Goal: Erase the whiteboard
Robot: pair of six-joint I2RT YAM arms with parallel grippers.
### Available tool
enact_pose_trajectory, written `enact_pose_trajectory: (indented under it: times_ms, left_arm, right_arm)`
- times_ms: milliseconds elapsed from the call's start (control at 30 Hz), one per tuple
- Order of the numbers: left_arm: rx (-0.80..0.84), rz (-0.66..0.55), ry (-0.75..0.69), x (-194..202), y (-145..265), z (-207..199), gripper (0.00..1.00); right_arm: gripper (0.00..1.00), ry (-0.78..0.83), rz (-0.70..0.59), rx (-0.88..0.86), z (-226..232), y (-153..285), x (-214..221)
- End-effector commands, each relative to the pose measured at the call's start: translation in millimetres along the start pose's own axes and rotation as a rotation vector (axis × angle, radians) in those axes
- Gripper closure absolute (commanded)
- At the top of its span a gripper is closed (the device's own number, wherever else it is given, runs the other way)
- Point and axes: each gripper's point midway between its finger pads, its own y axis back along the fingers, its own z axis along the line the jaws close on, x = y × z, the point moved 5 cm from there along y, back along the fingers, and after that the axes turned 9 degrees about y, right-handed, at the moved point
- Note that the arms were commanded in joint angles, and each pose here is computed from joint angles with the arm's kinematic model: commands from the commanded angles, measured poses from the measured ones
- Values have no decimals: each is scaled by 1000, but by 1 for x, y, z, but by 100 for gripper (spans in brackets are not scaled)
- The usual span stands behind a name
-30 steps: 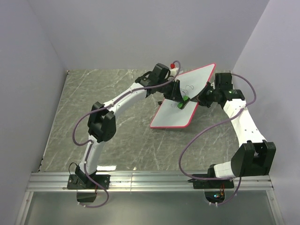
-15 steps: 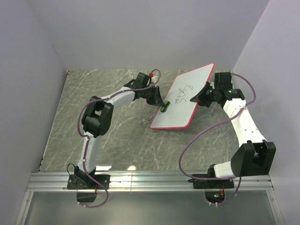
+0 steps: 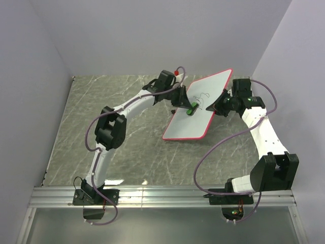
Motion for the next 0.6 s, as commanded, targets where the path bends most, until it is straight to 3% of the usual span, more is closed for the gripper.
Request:
enact_pose_trajectory:
  times_ms: [0, 100, 233, 333, 567]
  left_arm:
    - [192, 79, -46, 24, -3, -94, 100]
    - [207, 89, -45, 29, -9, -105, 100]
    - [142, 70, 6, 20, -23, -80, 100]
    - [28, 34, 62, 0, -34, -30, 100]
    - [-218, 81, 202, 9, -33, 96, 100]
  right_arm:
    - [100, 21, 132, 183, -37, -12, 29]
    - [100, 28, 136, 183, -36, -12, 28]
    - [100, 38, 143, 174, -35, -12, 29]
    - [100, 44, 144, 177, -35, -9, 29]
    - [100, 65, 135, 194, -35, -1, 28]
